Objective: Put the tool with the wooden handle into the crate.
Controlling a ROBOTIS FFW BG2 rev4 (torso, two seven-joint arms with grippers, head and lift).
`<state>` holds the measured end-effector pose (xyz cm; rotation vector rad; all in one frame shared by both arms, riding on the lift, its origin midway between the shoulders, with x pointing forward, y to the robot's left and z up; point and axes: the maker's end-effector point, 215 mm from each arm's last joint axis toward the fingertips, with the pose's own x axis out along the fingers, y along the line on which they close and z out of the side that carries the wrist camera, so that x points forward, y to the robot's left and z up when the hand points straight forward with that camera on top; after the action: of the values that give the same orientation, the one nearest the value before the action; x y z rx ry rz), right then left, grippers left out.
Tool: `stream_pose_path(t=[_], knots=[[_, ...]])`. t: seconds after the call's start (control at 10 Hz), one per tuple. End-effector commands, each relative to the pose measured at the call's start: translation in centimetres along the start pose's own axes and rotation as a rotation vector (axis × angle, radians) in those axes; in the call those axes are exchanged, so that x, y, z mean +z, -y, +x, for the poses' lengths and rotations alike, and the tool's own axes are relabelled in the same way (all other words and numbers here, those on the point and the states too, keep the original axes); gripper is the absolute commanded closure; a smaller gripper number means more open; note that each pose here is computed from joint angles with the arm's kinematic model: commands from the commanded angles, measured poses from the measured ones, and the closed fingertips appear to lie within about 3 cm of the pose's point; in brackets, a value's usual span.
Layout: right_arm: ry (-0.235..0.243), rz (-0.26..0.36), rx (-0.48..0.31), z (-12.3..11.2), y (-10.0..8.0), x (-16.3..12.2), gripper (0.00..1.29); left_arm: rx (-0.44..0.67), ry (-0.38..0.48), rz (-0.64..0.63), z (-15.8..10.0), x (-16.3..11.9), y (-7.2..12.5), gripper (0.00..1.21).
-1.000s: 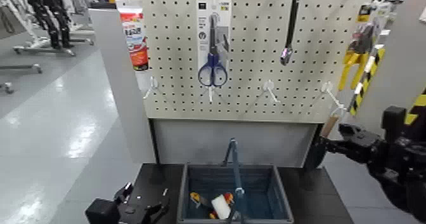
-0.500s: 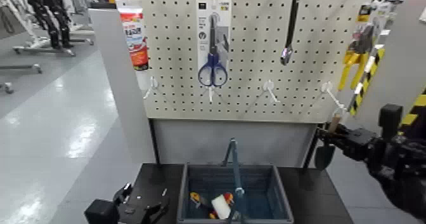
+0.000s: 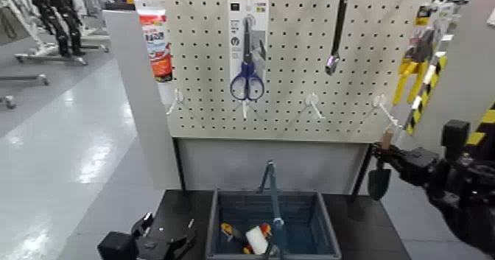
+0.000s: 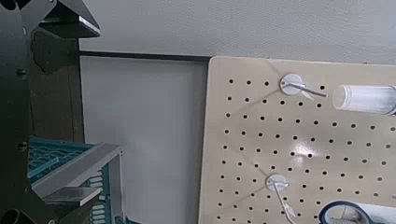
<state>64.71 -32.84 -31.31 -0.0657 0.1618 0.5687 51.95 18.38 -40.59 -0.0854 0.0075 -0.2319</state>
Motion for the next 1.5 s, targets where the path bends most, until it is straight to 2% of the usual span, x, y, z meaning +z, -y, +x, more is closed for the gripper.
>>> stream_pose_path(t=[0.1,0.6,1.0,1.1,1.5], knots=[[0.008,0.0,0.0,-0.1,-0.1,0.2,1.07,0.001,0.0,0.0,-0.1,0.0,-0.1,0.11],[0.033,-0.011,0.012,-0.9,-1.6,1.1,1.08,0.001,0.004,0.001,-0.1,0.1,-0.1,0.11],[0.086,-0.019,-0.029,-3.9,-2.0,3.1,1.08,-0.001,0.002,0.0,-0.1,0.1,0.0,0.11],[0.102,-0.023,-0.032,-4.5,-2.6,3.8,1.07,-0.002,0.001,0.001,0.0,0.1,0.0,0.11],[0.168,0.031,-0.021,-6.1,-5.6,5.3,1.07,-0.005,0.001,0.001,0.1,0.1,0.2,0.11]])
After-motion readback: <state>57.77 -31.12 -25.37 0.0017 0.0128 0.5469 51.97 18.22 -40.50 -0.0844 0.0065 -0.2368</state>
